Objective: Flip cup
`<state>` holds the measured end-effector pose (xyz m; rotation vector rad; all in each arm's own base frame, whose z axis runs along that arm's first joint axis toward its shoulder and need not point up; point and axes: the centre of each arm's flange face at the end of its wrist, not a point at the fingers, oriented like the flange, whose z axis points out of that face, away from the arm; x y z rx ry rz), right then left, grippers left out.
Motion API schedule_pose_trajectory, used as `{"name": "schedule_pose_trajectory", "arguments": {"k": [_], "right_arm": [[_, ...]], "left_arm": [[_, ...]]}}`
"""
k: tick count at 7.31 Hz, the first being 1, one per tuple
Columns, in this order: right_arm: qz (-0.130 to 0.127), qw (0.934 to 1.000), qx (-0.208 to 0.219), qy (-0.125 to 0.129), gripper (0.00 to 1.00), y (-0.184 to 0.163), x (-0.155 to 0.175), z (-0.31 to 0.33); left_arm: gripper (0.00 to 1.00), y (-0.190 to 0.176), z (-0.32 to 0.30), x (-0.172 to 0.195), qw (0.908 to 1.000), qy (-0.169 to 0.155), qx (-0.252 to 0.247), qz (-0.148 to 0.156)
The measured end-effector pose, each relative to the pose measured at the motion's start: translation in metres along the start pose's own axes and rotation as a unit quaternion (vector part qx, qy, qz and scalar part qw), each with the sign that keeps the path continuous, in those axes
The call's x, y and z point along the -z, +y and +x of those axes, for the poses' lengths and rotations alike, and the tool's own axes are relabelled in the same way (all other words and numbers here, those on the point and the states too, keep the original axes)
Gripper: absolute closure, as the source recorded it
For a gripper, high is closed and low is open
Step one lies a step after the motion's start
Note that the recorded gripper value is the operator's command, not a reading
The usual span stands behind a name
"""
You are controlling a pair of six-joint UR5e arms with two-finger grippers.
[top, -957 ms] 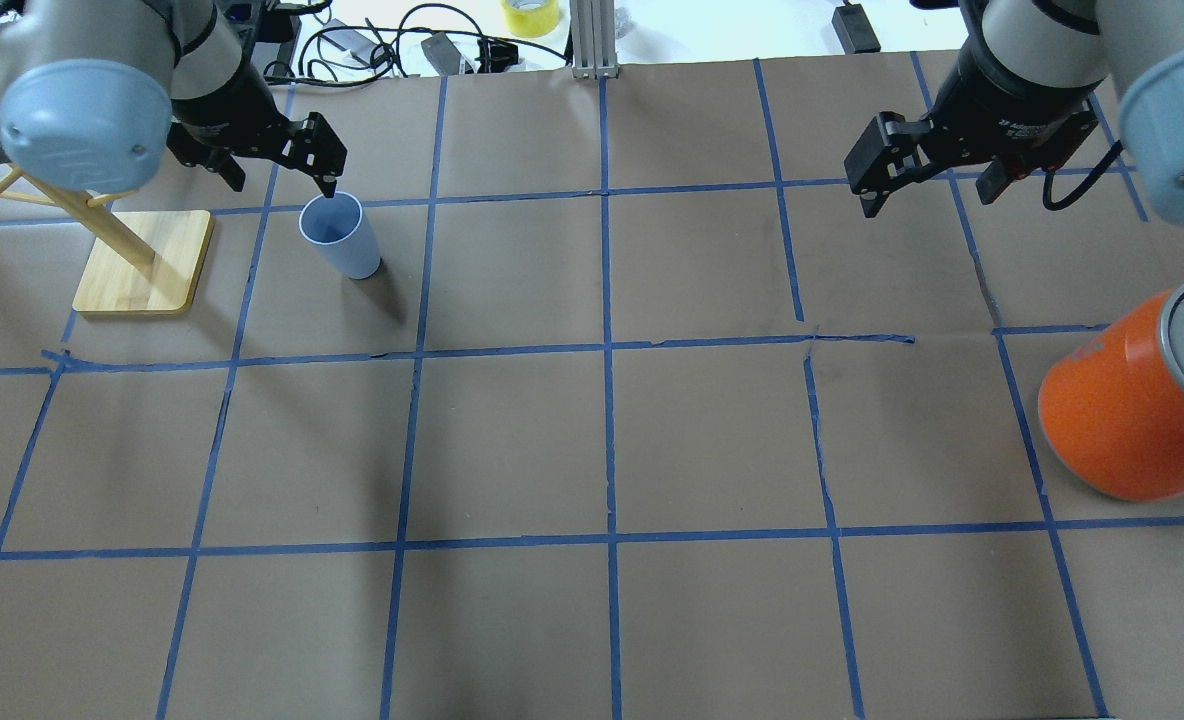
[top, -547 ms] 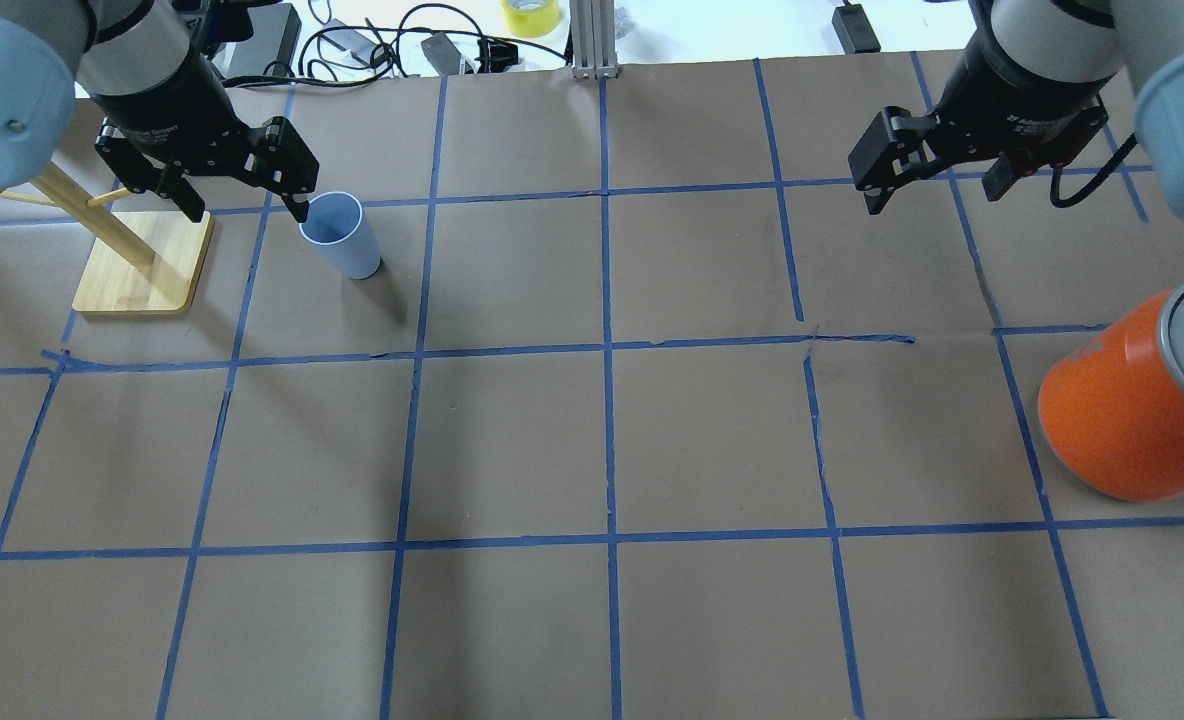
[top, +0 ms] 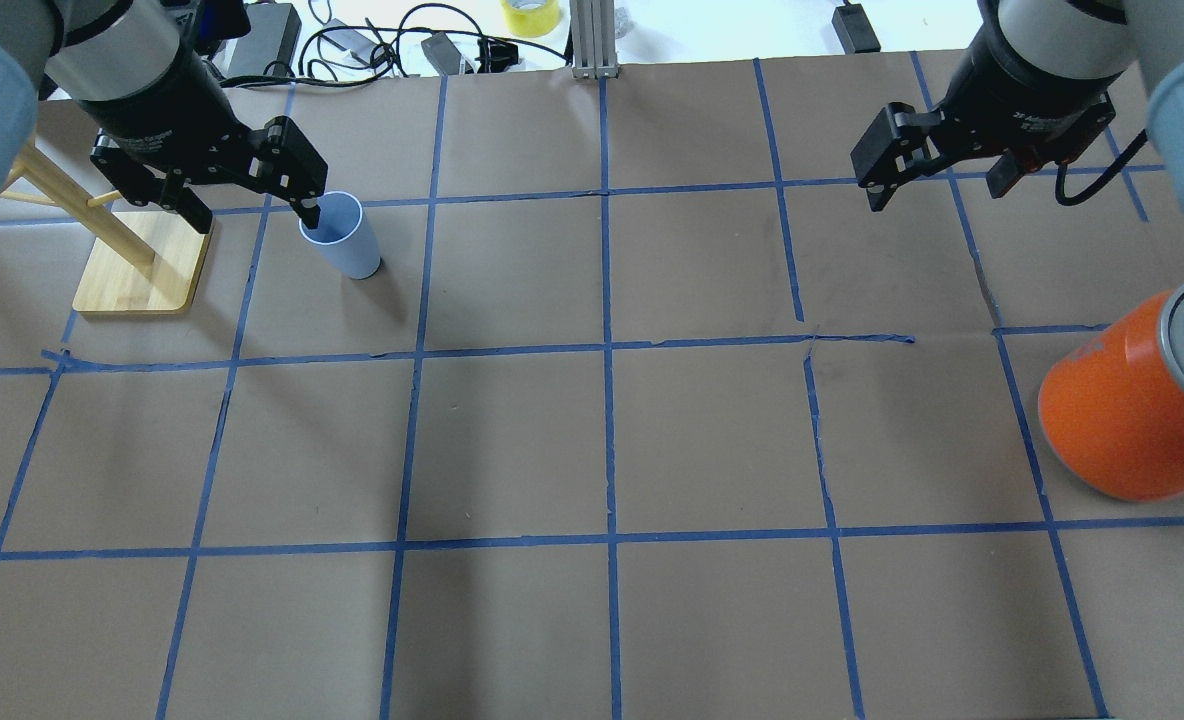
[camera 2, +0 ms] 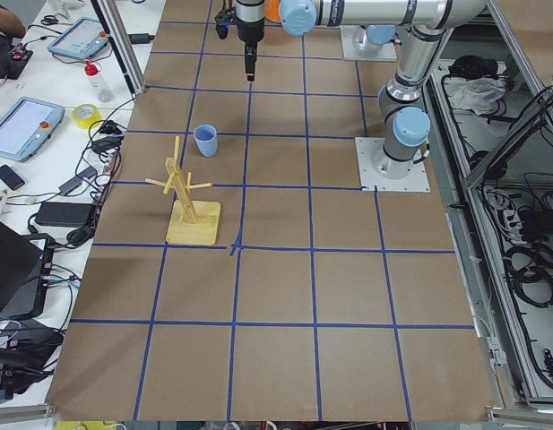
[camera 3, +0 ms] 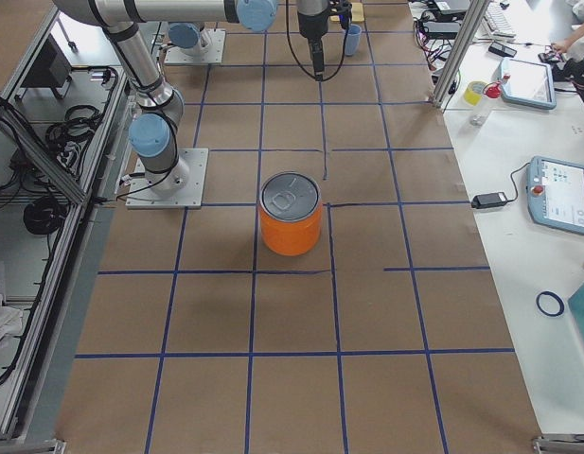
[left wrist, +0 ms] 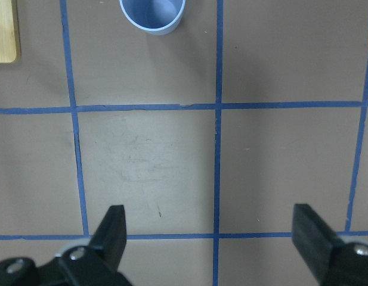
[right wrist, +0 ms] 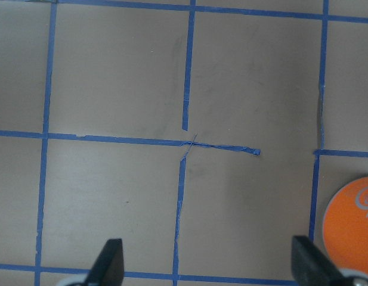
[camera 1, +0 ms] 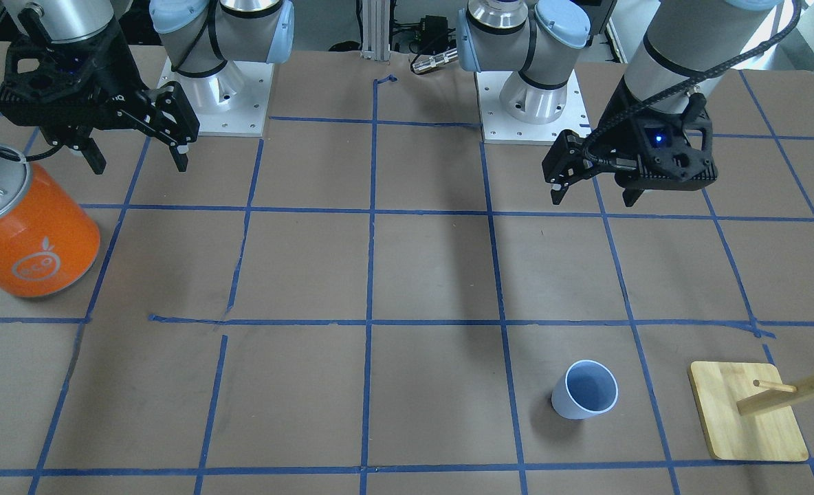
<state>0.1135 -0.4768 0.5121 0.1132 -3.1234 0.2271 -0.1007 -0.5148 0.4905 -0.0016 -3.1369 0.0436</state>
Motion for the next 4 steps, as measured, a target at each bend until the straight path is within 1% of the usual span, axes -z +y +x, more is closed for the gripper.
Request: {"name": "schedule_pose_trajectory", "arguments": {"k": [4], "right_arm": [[-0.002, 1.0, 0.0, -0.005, 0.0, 0.0005, -0.0016, -0.001]], "left_arm": [[0.0, 0.0017, 0.0027, -0.0028, 1.0, -0.003, -0.002, -0.001]]}}
